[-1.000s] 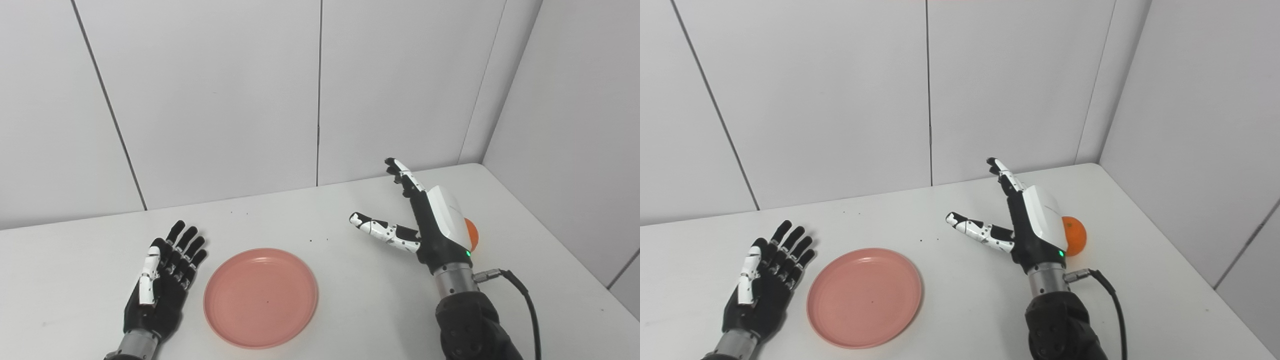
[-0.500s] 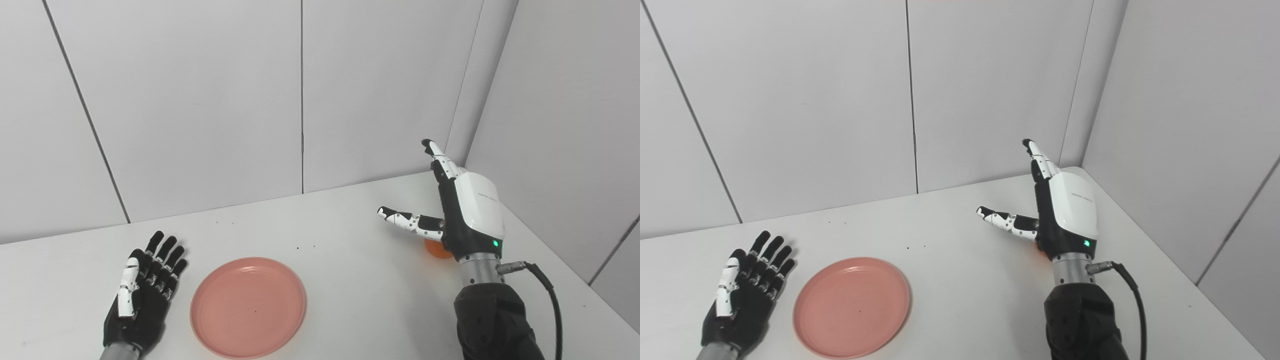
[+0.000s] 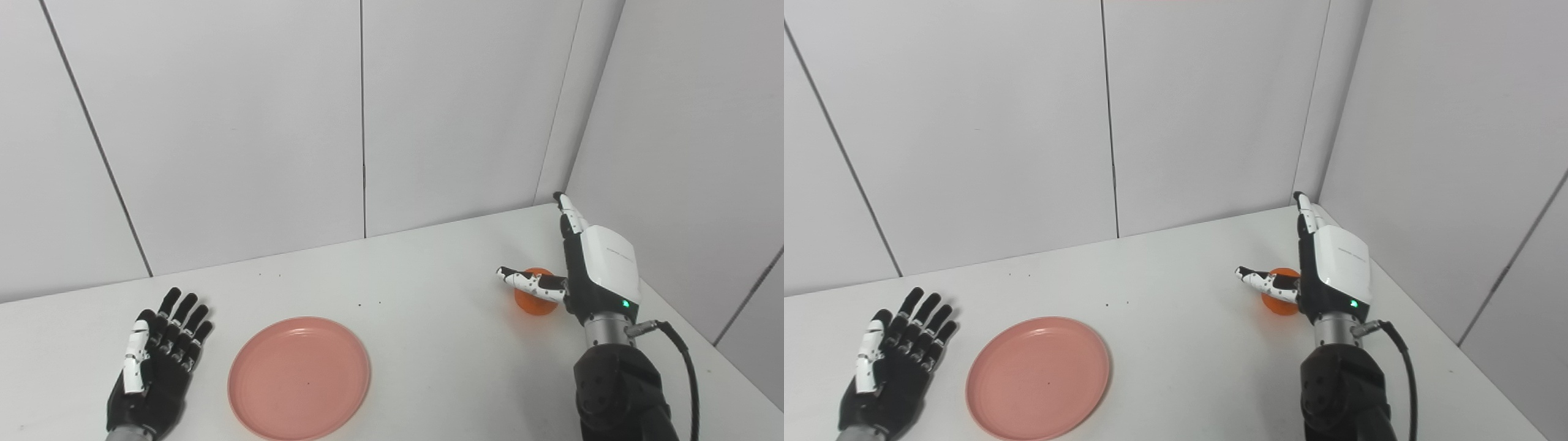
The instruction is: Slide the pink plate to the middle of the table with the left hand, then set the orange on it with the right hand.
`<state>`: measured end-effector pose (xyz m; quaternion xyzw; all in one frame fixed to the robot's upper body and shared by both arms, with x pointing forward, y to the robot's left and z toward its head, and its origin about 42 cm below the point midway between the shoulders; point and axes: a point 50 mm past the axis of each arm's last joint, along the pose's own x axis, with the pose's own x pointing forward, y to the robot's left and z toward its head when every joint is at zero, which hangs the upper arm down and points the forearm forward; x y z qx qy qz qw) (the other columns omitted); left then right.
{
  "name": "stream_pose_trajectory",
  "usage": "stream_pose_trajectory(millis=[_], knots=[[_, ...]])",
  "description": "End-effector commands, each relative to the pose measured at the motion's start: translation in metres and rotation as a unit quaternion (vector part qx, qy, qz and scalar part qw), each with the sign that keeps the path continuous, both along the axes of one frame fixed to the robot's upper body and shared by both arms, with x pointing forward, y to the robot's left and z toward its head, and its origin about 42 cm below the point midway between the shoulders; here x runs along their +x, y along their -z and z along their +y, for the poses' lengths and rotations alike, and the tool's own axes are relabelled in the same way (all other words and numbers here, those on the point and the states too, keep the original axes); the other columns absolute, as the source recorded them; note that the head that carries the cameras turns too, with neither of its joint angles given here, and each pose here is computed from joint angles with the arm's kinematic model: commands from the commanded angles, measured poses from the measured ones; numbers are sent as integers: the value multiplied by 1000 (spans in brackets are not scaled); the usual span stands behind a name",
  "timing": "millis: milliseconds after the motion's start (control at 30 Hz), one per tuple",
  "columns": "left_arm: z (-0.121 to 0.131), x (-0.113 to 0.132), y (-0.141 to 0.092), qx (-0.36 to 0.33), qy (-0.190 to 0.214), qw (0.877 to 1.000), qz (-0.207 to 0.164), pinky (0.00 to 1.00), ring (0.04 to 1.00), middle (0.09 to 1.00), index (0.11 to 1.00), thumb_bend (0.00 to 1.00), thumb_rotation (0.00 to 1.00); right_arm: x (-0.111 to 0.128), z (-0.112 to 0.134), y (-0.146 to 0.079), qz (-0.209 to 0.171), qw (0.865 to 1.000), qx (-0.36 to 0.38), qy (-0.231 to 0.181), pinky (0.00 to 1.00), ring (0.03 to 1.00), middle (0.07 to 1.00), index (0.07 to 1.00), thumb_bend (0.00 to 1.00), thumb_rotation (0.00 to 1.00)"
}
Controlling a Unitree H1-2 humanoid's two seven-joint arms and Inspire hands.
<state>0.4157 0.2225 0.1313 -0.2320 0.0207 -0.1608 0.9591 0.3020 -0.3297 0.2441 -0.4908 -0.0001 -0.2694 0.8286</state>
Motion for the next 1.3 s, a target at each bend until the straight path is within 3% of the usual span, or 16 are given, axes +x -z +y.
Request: stream_pose_trajectory(millis=[0,200,433,733,1267], knots=[[8,-9,22,11,-9,998,67,1000,976,981,983,295,1000,3,-1,-8,-17,1000,-7,7,689,848,915,955,909,479],[9,-8,20,5,-9,998,66,1000,972,979,979,292,1000,14,-2,6,5,1000,12,2,741,873,928,959,901,483],[11,-8,16,4,-13,997,71,1000,973,979,977,294,1000,25,-4,15,20,1000,18,6,709,853,909,949,906,487],[12,-9,12,7,-23,997,70,985,958,964,959,298,1000,39,-7,17,30,999,33,4,659,823,909,945,922,475],[15,-7,11,5,-27,997,67,983,956,957,951,304,1000,46,-27,15,45,998,32,29,694,837,911,953,938,500]])
